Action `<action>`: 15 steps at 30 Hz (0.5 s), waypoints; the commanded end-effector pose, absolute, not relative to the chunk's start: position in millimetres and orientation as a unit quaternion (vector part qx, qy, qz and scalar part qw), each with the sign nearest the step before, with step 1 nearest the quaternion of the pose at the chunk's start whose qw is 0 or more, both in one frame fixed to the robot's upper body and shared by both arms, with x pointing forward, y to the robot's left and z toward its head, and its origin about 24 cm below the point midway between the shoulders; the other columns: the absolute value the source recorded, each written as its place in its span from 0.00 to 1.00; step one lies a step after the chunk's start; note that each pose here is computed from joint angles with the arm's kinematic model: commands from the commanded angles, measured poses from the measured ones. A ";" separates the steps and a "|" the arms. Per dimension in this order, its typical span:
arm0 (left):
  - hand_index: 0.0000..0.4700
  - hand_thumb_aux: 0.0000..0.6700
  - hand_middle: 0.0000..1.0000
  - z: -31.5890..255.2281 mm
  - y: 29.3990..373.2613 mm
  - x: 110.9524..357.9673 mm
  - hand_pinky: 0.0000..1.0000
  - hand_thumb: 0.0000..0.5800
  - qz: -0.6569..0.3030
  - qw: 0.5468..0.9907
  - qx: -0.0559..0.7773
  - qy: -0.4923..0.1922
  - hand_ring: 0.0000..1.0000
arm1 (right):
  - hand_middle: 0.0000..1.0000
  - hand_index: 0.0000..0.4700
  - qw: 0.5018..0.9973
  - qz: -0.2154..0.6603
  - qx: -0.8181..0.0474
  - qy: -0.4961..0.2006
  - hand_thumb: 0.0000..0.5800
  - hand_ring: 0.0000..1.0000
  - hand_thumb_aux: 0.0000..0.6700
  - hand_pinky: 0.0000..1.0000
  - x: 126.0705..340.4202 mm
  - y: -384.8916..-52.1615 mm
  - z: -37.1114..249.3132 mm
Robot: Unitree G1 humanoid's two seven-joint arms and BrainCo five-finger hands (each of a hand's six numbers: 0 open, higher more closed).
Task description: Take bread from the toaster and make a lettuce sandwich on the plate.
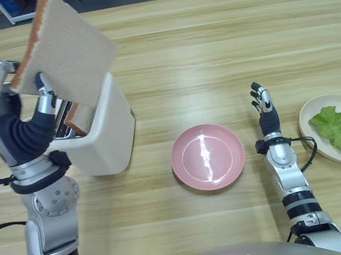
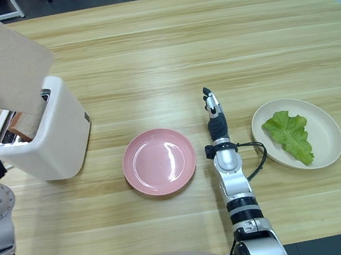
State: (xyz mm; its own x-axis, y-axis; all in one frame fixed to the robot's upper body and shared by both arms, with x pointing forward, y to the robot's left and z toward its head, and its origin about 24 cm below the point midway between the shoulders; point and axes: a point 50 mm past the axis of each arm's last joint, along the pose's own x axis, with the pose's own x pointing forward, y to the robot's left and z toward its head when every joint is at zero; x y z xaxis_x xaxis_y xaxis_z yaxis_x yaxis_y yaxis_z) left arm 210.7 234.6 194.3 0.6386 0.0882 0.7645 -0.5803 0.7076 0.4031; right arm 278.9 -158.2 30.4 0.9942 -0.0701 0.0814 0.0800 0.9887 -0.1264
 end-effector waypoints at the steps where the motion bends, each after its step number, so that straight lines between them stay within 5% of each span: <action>1: 1.00 1.00 1.00 156.5 187.0 227.6 1.00 1.00 -0.048 0.964 0.053 -0.256 1.00 | 0.00 0.00 0.997 -0.042 -0.056 -0.022 0.00 0.00 0.00 0.00 278.4 -158.7 25.5; 8: 1.00 1.00 1.00 82.2 144.1 238.0 1.00 1.00 -0.242 0.964 0.093 -0.051 1.00 | 0.00 0.00 0.997 -0.044 -0.057 -0.021 0.00 0.00 0.00 0.00 276.9 -160.7 24.8; 15: 1.00 1.00 1.00 44.3 122.6 235.6 1.00 1.00 -0.305 0.932 0.196 0.016 1.00 | 0.00 0.00 0.997 -0.044 -0.056 -0.019 0.00 0.00 0.00 0.00 276.1 -159.0 24.4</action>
